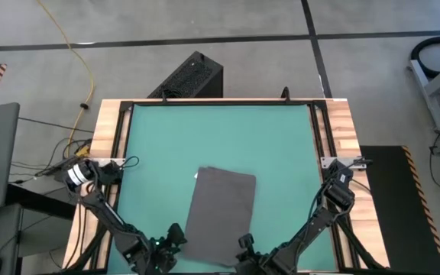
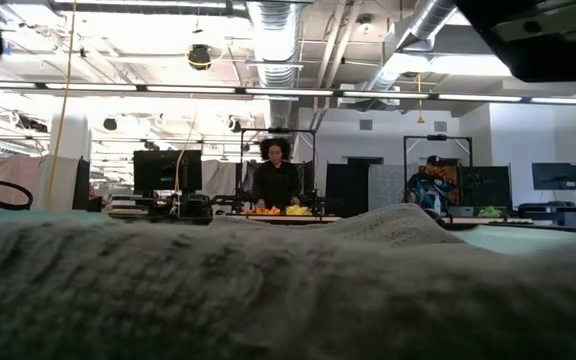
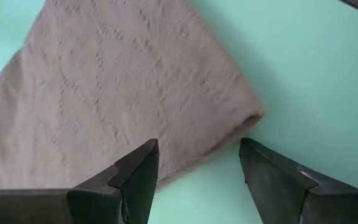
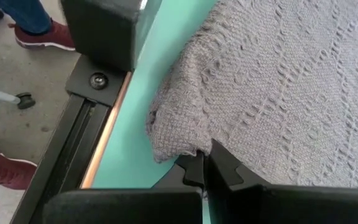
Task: Roll towel
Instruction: Roll the gray towel
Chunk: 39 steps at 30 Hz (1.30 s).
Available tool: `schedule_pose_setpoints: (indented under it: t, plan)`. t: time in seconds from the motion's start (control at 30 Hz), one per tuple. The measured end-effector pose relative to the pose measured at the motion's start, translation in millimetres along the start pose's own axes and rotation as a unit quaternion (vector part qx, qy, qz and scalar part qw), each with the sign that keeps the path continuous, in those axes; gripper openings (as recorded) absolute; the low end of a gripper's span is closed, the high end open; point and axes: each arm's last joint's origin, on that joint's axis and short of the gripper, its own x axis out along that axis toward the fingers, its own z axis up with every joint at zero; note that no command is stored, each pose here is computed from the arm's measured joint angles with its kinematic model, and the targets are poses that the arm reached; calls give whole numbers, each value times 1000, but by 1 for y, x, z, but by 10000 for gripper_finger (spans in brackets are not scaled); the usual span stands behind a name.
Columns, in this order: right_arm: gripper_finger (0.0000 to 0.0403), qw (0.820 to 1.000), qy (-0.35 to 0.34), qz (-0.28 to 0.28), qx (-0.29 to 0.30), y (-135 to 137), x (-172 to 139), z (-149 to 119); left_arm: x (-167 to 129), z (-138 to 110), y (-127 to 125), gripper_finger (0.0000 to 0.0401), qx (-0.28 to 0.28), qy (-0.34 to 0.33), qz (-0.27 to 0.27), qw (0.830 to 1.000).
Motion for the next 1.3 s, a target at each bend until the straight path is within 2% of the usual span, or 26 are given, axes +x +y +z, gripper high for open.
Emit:
schedule_pose_setpoints:
  t: [0.1,0.23,0.33,0.5,0.67,0.8,0.93,1.13,1.3]
  plan:
    - [14,1000,1,0,0,0,0,0,4,-5,2,216,-3,2,-8,1000]
    - [14,1000,4,0,-2,0,0,-1,7,-1,6,216,14,-15,15,1000]
    - [14,1000,4,0,-2,0,0,-1,12,1,9,216,41,-25,-10,999]
    - [14,1000,4,0,-1,0,0,-1,22,-1,11,214,30,-15,-7,999]
    - [14,1000,5,-1,14,0,0,-1,22,6,16,171,-3,-33,-2,999]
    - [14,999,1,-5,43,1,-1,-1,20,10,16,95,-28,-28,-20,999]
    - [14,997,-1,-14,80,6,-6,-4,19,13,14,15,-78,-29,-41,996]
    - [14,982,-11,-35,185,16,-17,-11,13,24,16,3,-159,-40,-43,986]
    - [14,966,-23,-48,253,17,-29,-12,12,30,30,2,-235,-33,-42,970]
